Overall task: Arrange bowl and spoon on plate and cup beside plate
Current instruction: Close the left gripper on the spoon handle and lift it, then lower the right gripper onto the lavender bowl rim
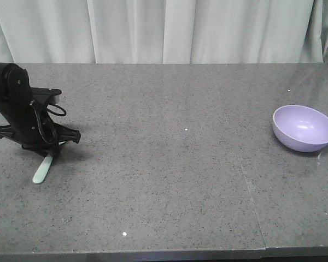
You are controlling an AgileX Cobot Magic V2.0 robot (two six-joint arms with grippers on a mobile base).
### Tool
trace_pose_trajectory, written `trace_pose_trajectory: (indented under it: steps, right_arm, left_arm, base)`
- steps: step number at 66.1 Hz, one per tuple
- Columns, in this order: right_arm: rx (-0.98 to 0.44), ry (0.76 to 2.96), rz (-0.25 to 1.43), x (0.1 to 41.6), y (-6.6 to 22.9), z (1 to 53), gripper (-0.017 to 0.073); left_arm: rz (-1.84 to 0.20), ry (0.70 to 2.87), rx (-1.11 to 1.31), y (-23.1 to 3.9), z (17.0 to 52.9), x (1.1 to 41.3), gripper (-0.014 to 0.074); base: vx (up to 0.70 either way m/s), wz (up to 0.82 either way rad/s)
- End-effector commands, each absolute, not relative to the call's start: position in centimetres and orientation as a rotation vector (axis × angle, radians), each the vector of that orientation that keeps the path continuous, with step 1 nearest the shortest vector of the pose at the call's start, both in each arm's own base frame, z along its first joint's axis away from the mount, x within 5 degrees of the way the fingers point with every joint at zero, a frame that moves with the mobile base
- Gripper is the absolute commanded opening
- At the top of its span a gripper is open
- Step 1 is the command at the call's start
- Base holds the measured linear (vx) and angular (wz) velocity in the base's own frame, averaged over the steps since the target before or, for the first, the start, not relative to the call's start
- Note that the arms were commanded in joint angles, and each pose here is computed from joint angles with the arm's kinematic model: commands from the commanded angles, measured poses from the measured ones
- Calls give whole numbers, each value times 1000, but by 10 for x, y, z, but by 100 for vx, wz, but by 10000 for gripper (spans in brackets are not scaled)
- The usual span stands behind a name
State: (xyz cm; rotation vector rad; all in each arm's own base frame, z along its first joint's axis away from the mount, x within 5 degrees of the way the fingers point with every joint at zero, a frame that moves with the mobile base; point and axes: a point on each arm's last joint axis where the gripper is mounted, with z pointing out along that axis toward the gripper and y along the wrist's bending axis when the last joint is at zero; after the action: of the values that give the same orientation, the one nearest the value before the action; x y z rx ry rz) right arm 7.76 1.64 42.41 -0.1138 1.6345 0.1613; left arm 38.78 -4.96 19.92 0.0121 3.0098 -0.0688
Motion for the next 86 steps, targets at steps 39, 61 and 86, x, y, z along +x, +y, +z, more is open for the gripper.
trace_pose_trajectory:
  steps: [39,61,86]
  right_arm:
    - [-92,1553,146,78,14,438,-2]
    - [-93,1554,142,78,14,438,-2]
    - [-81,1479,78,81,10,447,-2]
  left_arm:
    - [-179,2687,37,-49,310,343,-7]
    - [-336,2096,5,-45,439,265,-7]
    - [-362,1866,9,-39,482,217,-7]
  base:
    - [0,0]
    - [0,0]
    - [0,0]
